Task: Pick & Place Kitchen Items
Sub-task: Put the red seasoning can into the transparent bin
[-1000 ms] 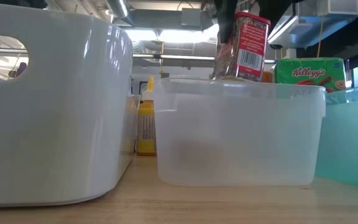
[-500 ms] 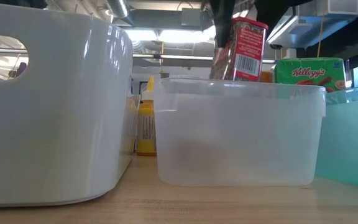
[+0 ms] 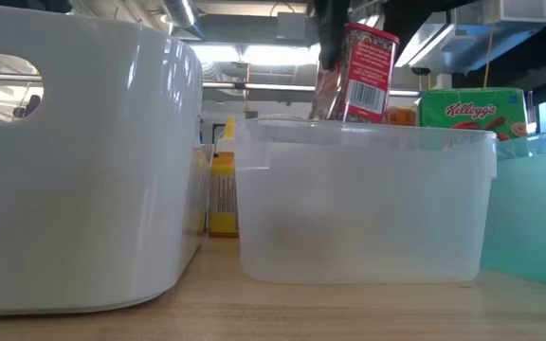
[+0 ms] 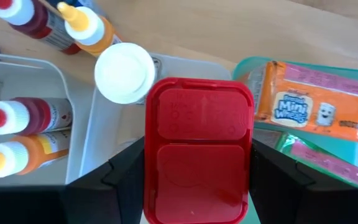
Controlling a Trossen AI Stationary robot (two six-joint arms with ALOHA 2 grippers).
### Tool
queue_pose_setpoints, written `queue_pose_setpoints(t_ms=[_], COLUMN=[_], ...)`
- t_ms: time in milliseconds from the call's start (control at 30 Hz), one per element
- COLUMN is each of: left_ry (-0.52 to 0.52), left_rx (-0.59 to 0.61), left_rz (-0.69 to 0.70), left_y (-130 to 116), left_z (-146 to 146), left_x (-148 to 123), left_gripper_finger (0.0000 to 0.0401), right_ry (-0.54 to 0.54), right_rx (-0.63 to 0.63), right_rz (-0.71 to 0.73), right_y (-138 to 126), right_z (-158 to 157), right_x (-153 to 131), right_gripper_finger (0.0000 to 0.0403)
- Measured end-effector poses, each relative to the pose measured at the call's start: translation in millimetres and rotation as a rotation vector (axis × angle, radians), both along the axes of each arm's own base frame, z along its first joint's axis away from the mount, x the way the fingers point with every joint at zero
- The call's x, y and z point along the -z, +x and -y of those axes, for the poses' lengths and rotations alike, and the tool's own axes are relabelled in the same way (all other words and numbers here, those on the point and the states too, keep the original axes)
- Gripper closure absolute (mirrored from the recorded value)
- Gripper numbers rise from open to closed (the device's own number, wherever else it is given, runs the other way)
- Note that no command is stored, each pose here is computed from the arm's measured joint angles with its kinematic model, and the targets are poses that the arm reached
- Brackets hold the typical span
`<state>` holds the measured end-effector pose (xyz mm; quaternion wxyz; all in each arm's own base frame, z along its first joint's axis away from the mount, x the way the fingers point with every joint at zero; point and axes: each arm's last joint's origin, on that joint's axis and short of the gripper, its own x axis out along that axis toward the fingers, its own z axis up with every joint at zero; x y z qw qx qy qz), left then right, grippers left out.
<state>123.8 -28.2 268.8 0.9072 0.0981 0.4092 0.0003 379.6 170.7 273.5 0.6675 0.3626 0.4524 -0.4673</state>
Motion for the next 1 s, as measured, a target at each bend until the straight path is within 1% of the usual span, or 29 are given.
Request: queue_pose_setpoints(t_ms=[600, 1000], left_ry=[0.000, 0.000], left_rx=[0.000, 0.000], left_rz=[0.000, 0.000], left_y=[0, 0], left_z=[0, 0], left_x=[0, 0], left_gripper_finger=[0.0189, 0.0189], right_ry=[-0.018, -0.008], right_rx=[0.004, -0.003], right_rz=[-0.059, -0.078], right_y=[12, 18], right_z=[6, 9], right_x=[21, 31], right_gripper_finger=[0.0180, 0.0177])
